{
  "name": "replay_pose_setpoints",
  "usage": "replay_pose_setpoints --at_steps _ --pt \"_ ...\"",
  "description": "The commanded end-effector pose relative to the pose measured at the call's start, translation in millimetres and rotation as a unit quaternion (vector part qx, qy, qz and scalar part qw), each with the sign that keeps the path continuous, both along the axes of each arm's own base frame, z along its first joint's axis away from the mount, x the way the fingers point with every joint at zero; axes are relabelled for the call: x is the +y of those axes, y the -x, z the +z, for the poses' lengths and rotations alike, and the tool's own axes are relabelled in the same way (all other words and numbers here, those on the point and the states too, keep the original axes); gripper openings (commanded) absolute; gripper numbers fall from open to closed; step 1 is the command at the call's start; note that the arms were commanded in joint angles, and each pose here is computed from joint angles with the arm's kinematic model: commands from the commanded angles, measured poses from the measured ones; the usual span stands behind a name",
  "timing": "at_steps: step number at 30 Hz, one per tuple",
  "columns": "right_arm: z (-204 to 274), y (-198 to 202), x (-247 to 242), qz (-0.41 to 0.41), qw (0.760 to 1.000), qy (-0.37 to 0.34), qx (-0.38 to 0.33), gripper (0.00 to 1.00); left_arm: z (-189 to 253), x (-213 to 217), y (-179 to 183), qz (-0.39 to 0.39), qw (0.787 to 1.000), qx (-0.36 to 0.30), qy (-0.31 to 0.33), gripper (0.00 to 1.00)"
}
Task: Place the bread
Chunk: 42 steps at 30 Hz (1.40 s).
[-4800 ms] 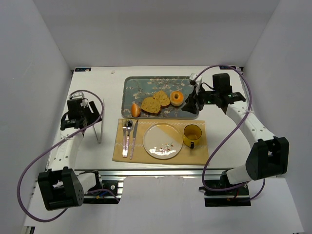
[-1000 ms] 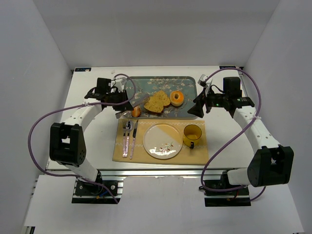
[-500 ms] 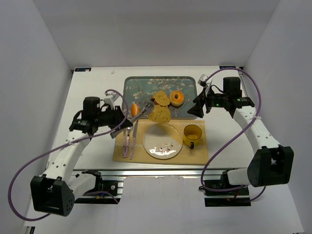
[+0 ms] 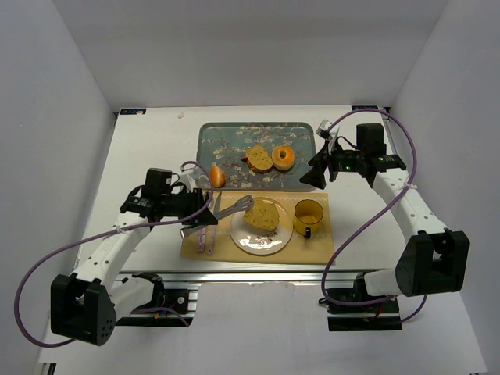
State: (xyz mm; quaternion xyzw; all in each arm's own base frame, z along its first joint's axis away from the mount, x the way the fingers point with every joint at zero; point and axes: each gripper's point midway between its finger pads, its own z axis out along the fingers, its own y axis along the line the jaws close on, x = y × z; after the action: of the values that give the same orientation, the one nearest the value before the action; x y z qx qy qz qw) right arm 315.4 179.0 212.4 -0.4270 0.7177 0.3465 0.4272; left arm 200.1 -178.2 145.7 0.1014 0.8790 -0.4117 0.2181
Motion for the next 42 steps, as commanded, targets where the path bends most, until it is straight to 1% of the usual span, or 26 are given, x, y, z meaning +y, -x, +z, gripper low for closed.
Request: replay_pose_setpoints --at_steps 1,4,9,13,17,18,20,21,22,24,25,26,29,32,35,42 --pt "18.0 -5.9 -0.3 0.001 1.000 -0.008 -0.029 0.80 -1.5 -3.9 1.4 -0.020 1.000 -0.006 -0.010 0.36" --pt "17.9 -5.8 -0.8 0.000 1.000 -0.007 -0.029 0.80 -1.5 -2.7 -2.7 -0.020 1.000 -0.009 -0.021 0.41" --pt "17.3 -6.4 -2.3 -0.002 1.000 -0.007 -0.029 0.80 14.2 0.1 -18.5 -0.004 0.999 -0.037 -0.035 0.51" --pt "17.2 -6.1 -2.0 -0.001 1.000 -0.008 -0.028 0.80 24.0 6.3 -36.5 0.023 0.996 -0.061 -0.059 0.51" --pt "15.5 -4.7 -1.5 0.001 1.000 -0.010 -0.026 0.80 37.8 4.3 -64.1 0.054 0.993 -0.091 -0.055 0.48" --pt "14.7 -5.1 -1.9 0.001 1.000 -0.010 -0.025 0.80 34.9 2.5 -71.6 0.062 0.993 -0.082 -0.054 0.47" --pt "15.9 -4.4 -1.7 0.002 1.000 -0.011 -0.026 0.80 40.6 1.1 -89.8 0.079 0.991 -0.091 -0.054 0.46" --pt "15.6 -4.6 -1.1 0.003 1.000 -0.011 -0.026 0.80 35.3 -0.8 -101.3 0.091 0.991 -0.079 -0.055 0.46" --pt "16.6 -4.5 -1.7 0.002 1.000 -0.011 -0.028 0.80 43.5 -2.1 -113.3 0.101 0.990 -0.088 -0.052 0.45" --pt "16.8 -4.7 -2.0 0.001 1.000 -0.010 -0.029 0.80 45.0 -2.4 -133.0 0.126 0.987 -0.089 -0.055 0.46" --pt "17.8 -4.3 -2.1 0.001 0.999 -0.011 -0.030 0.80 35.2 -4.5 -143.0 0.129 0.987 -0.074 -0.060 0.46" --pt "17.7 -4.2 -1.7 0.001 0.999 -0.010 -0.030 0.80 43.4 -7.0 -154.1 0.130 0.987 -0.078 -0.059 0.46" --pt "17.7 -3.2 -2.9 -0.001 0.999 -0.010 -0.030 0.80 36.2 -9.3 -181.0 0.135 0.985 -0.067 -0.078 0.46" --pt "17.4 -2.3 -3.7 -0.002 0.999 -0.010 -0.031 0.81 26.1 -9.2 -198.8 0.141 0.984 -0.063 -0.094 0.47" --pt "16.4 -1.4 -4.6 -0.003 0.999 -0.009 -0.031 0.81 8.8 -10.9 -207.0 0.132 0.984 -0.049 -0.106 0.47" --pt "14.4 -1.1 -5.3 -0.004 1.000 -0.010 -0.027 0.81 -7.5 -19.7 -212.8 0.101 0.989 -0.038 -0.101 0.48"
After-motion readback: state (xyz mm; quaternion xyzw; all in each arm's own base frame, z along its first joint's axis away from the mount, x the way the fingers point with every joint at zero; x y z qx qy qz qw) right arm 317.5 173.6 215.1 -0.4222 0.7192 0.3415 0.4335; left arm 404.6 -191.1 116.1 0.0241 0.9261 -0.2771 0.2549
